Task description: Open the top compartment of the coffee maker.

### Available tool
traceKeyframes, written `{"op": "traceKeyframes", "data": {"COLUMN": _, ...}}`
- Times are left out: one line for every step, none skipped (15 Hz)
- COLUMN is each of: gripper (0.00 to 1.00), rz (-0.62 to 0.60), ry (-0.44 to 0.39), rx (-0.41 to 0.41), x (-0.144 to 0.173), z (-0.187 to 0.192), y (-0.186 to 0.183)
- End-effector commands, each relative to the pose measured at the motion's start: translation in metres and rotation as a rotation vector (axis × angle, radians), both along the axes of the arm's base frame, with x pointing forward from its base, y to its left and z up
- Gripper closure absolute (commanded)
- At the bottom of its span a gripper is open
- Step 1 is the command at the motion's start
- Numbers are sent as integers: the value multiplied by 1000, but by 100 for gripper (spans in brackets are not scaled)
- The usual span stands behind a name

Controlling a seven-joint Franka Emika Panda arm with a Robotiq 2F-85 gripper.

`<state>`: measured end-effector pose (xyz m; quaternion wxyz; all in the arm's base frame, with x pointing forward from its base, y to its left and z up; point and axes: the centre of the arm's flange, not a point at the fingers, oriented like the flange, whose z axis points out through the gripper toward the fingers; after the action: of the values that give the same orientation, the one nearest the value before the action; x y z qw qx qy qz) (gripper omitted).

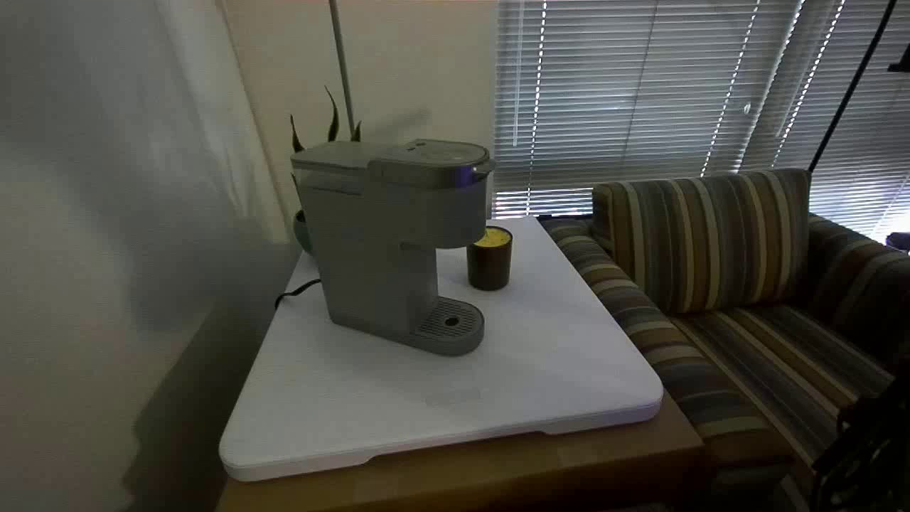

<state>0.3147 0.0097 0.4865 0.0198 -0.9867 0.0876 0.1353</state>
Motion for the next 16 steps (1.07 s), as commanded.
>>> {"op": "traceKeyframes", "data": {"gripper": 0, "rz": 0, "ry": 0, "rx": 0, "x": 0, "z": 0, "y": 0}}
{"op": "traceKeyframes", "data": {"gripper": 0, "rz": 0, "ry": 0, "rx": 0, "x": 0, "z": 0, "y": 0}}
{"op": "traceKeyframes", "data": {"gripper": 0, "rz": 0, "ry": 0, "rx": 0, "x": 0, "z": 0, "y": 0}}
{"op": "traceKeyframes", "data": {"gripper": 0, "rz": 0, "ry": 0, "rx": 0, "x": 0, "z": 0, "y": 0}}
{"op": "traceKeyframes", "data": {"gripper": 0, "rz": 0, "ry": 0, "rx": 0, "x": 0, "z": 0, "y": 0}}
{"op": "traceKeyframes", "data": {"gripper": 0, "rz": 0, "ry": 0, "rx": 0, "x": 0, "z": 0, "y": 0}}
{"op": "traceKeyframes", "data": {"gripper": 0, "rz": 0, "ry": 0, "rx": 0, "x": 0, "z": 0, "y": 0}}
{"op": "traceKeyframes", "data": {"gripper": 0, "rz": 0, "ry": 0, "rx": 0, "x": 0, "z": 0, "y": 0}}
{"op": "traceKeyframes", "data": {"gripper": 0, "rz": 5, "ry": 0, "rx": -1, "x": 1, "z": -1, "y": 1}}
{"op": "traceKeyframes", "data": {"gripper": 0, "rz": 5, "ry": -3, "rx": -6, "x": 4, "z": -2, "y": 1}}
{"op": "traceKeyframes", "data": {"gripper": 0, "rz": 5, "ry": -9, "rx": -3, "x": 7, "z": -4, "y": 3}}
{"op": "traceKeyframes", "data": {"gripper": 0, "rz": 4, "ry": -17, "rx": 1, "x": 12, "z": -7, "y": 5}}
{"op": "traceKeyframes", "data": {"gripper": 0, "rz": 4, "ry": -21, "rx": 1, "x": 17, "z": -9, "y": 6}}
{"op": "traceKeyframes", "data": {"gripper": 0, "rz": -9, "ry": -20, "rx": -9, "x": 24, "z": -13, "y": 7}}
{"op": "traceKeyframes", "data": {"gripper": 0, "rz": -30, "ry": -18, "rx": -27, "x": 30, "z": -18, "y": 7}}
{"op": "traceKeyframes", "data": {"gripper": 0, "rz": -44, "ry": -23, "rx": -27, "x": 38, "z": -24, "y": 7}}
